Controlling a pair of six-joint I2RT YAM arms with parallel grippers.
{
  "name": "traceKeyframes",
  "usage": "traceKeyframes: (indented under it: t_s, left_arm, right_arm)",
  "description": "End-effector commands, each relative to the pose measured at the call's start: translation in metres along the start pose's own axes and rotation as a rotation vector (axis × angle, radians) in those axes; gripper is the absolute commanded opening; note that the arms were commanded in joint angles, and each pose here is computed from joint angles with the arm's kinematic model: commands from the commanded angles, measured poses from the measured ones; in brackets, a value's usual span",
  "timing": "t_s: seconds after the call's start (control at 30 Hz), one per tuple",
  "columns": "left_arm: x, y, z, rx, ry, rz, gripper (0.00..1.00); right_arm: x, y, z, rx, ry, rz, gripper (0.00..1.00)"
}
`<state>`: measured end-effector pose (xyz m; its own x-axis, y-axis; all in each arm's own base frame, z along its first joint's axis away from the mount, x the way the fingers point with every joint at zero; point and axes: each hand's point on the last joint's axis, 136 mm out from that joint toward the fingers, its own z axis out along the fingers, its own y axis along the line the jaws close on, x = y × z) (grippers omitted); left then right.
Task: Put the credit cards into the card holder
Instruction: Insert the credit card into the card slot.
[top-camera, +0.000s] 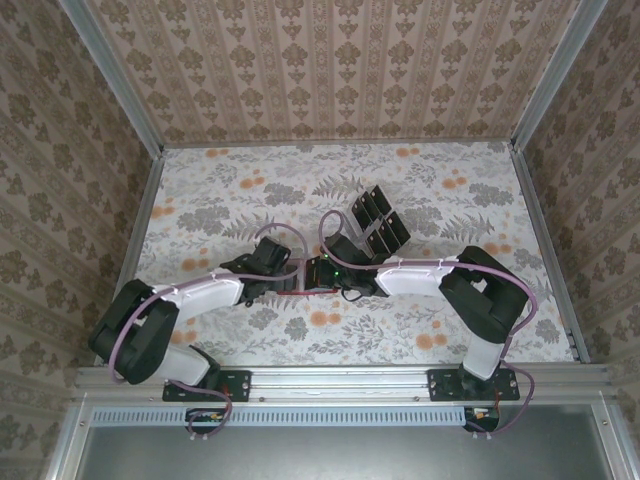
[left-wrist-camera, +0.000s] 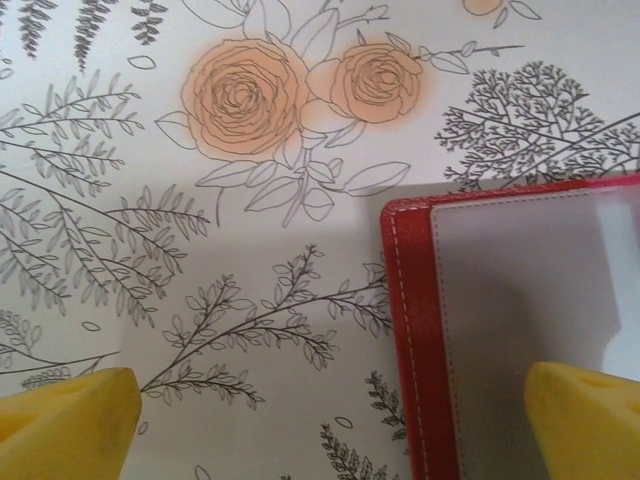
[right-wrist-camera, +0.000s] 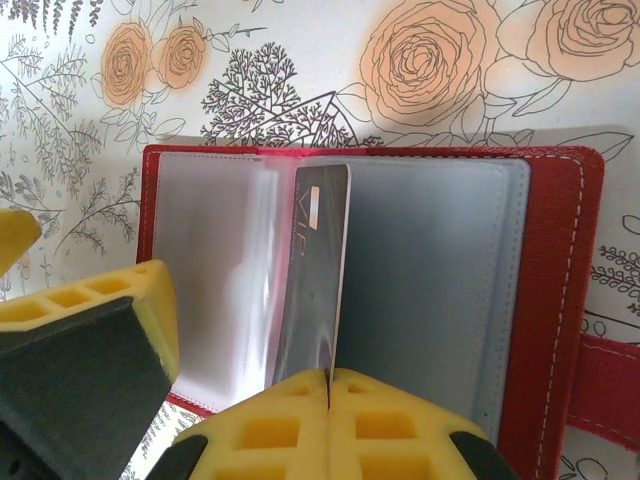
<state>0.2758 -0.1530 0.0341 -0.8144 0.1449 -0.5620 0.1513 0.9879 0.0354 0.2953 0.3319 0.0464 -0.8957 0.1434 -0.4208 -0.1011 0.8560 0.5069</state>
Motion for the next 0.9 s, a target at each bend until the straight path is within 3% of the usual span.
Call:
traceKeyframes:
  t_s: [0.0, 0.43, 0.87]
  left_arm:
    - [-0.001, 0.011, -0.001, -0.080, 0.006, 0.020, 1.00]
    - [0.020, 0.020, 0.006, -0.125, 0.069, -0.005, 1.00]
    - [0.033, 0.018, 0.008, -0.124, 0.087, -0.020, 1.00]
  right_arm:
    - [0.013, -0.017, 0.001, 0.043, 0.045, -0.013, 0.00]
    - [0.006, -0.011, -0.003, 0.007, 0.035, -0.003, 0.00]
    - [-0.020, 0.013, -0.028, -0.147, -0.128, 0.026, 0.00]
